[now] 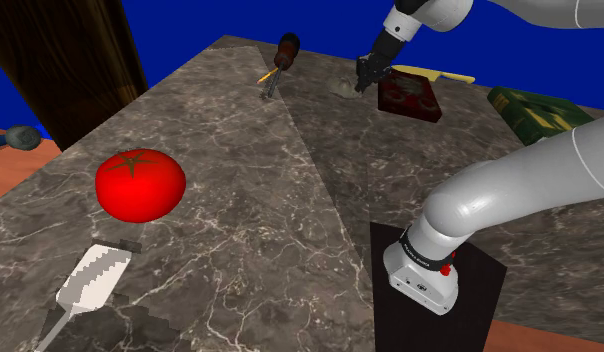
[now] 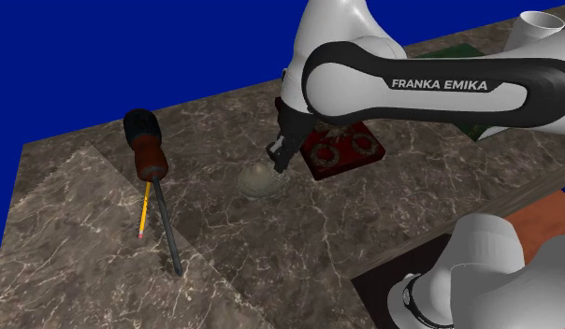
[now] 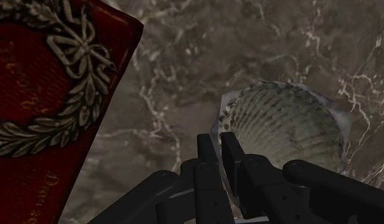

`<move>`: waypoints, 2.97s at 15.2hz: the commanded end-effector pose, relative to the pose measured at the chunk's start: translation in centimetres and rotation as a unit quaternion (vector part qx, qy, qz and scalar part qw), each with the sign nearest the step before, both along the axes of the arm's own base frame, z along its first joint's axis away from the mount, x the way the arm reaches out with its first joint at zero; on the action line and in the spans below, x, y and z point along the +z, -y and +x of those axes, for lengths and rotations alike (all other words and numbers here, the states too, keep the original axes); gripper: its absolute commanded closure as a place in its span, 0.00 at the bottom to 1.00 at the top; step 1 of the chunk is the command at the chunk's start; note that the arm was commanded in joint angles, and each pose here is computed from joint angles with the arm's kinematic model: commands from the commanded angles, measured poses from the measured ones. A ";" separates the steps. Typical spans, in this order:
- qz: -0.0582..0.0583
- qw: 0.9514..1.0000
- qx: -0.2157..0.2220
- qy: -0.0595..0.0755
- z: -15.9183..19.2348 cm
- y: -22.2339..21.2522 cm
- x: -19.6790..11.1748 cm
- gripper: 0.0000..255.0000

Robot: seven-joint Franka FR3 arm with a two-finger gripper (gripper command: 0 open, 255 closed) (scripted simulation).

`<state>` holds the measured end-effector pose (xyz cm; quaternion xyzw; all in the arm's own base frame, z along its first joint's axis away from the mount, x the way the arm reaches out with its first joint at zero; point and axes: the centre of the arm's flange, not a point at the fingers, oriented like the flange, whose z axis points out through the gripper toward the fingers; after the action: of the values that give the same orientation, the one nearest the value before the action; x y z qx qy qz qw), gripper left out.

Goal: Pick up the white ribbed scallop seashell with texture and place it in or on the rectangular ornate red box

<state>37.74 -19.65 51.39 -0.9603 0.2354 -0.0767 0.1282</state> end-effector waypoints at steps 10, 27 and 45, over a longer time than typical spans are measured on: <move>0.000 1.000 0.000 0.000 0.0 0.0 2.6 1.00; 0.000 1.000 0.000 0.000 0.0 0.0 11.6 1.00; 0.000 1.000 0.000 0.000 -11.8 19.0 14.1 1.00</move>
<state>26.60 -37.37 65.64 -0.9601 0.2363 -0.0769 0.1287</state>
